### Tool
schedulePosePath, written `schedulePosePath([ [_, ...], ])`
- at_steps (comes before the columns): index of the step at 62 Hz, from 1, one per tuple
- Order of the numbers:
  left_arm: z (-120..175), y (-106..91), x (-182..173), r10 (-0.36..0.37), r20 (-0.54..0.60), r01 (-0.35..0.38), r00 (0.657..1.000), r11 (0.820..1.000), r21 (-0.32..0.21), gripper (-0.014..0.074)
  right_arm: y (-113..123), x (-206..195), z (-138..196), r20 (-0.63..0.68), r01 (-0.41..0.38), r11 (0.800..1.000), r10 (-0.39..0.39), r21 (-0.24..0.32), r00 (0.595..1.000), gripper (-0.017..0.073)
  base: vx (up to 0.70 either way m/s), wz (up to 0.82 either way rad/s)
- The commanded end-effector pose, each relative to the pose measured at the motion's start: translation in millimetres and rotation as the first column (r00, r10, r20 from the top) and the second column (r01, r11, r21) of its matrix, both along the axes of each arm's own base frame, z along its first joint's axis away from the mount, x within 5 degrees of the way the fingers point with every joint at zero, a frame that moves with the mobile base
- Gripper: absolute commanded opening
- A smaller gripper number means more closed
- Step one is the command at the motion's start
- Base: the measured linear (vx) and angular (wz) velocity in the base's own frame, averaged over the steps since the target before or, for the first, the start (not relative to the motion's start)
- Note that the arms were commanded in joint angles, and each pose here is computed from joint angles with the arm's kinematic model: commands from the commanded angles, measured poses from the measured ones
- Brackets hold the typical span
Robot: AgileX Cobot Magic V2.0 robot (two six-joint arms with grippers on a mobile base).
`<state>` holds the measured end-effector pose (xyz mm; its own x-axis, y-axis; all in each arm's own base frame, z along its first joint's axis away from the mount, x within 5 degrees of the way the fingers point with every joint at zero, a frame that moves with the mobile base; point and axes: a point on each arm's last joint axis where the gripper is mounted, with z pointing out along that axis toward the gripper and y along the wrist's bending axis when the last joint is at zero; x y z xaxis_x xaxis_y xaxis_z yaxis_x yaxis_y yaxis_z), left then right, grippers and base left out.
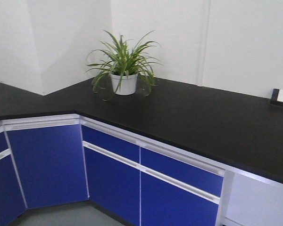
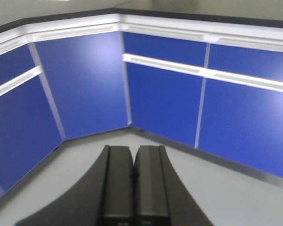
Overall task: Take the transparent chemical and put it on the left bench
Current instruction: 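Drive the base to the bench with white bins, holding the beaker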
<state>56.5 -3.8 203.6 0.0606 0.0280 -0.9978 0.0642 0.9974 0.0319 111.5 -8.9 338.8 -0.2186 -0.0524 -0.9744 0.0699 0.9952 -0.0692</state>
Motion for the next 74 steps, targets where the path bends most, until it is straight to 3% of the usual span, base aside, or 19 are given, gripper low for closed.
schedulePosePath([
  [1, 2.7, 0.2, -1.5, 0.000, 0.080, 0.001, 0.997, 1.000, -0.014, -0.0003, -0.1, -0.6, 18.5, 0.111, -0.001, 1.000, 0.003, -0.022, 0.994, -0.0003, -0.33, 0.50],
  [37, 2.7, 0.2, -1.5, 0.000, 0.080, 0.001, 0.997, 1.000, -0.014, -0.0003, -0.1, -0.6, 18.5, 0.111, -0.001, 1.000, 0.003, -0.022, 0.994, -0.0003, -0.22, 0.68],
  [74, 2.7, 0.2, -1.5, 0.000, 0.080, 0.001, 0.997, 1.000, -0.014, -0.0003, -0.1, -0.6, 18.5, 0.111, -0.001, 1.000, 0.003, -0.023, 0.994, -0.0003, 0.05, 0.96],
])
